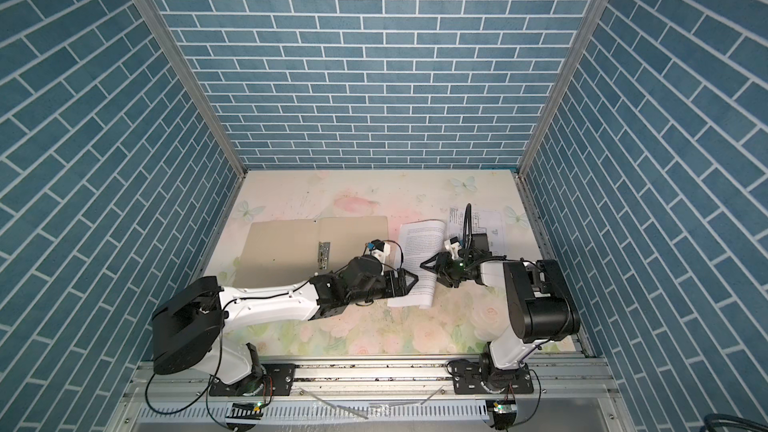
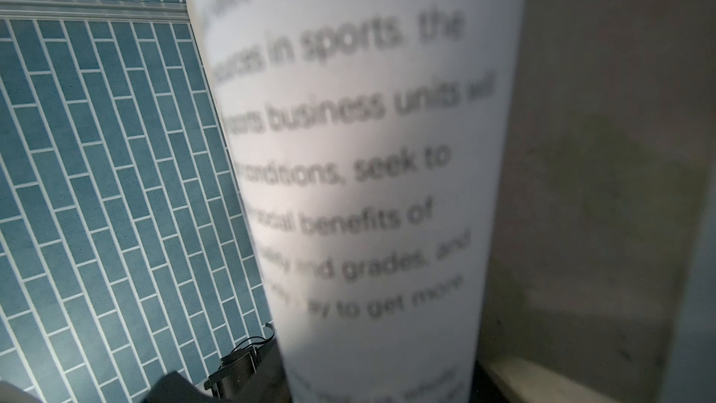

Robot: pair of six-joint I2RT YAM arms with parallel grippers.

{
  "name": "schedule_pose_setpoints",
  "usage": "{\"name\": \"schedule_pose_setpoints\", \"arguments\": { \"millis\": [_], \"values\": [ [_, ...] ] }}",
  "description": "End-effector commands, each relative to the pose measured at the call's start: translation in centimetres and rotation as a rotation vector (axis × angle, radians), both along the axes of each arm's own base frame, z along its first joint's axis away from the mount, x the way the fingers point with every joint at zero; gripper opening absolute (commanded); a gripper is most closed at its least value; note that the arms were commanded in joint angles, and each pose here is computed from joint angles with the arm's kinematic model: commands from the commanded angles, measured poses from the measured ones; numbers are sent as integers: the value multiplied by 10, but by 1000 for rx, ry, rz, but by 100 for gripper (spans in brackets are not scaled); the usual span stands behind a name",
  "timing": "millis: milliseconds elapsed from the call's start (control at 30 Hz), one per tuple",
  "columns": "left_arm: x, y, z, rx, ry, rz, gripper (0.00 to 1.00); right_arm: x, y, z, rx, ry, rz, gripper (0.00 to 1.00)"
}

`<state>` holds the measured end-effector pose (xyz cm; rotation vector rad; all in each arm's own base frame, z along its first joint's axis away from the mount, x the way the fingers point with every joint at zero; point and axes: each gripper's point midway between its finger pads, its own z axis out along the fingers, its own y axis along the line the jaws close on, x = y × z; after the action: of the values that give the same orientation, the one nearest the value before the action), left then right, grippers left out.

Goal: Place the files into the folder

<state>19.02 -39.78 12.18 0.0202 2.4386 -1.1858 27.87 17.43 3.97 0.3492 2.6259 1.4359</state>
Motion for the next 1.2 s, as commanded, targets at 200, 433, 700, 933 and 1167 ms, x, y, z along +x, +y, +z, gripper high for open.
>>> {"name": "schedule_pose_setpoints", "arguments": {
  "millis": [200, 433, 700, 933, 1167],
  "values": [
    [-47, -8, -33, -75, 133, 169, 89, -2, -2, -6, -24, 3, -19, 54],
    [-54, -27, -56, -165, 165, 262, 89, 0, -2, -9, -17, 5, -29, 54],
    [-44, -36, -77, -275, 183, 386, 85, -4, -3, -8, -22, 3, -34, 54],
    [-40, -32, -71, -318, 144, 457, 83, -8, -4, -13, -29, 13, -34, 54],
    [-36, -10, -73, -334, 100, 526, 77, -8, -4, -16, -34, 22, -29, 54]
  ]
}}
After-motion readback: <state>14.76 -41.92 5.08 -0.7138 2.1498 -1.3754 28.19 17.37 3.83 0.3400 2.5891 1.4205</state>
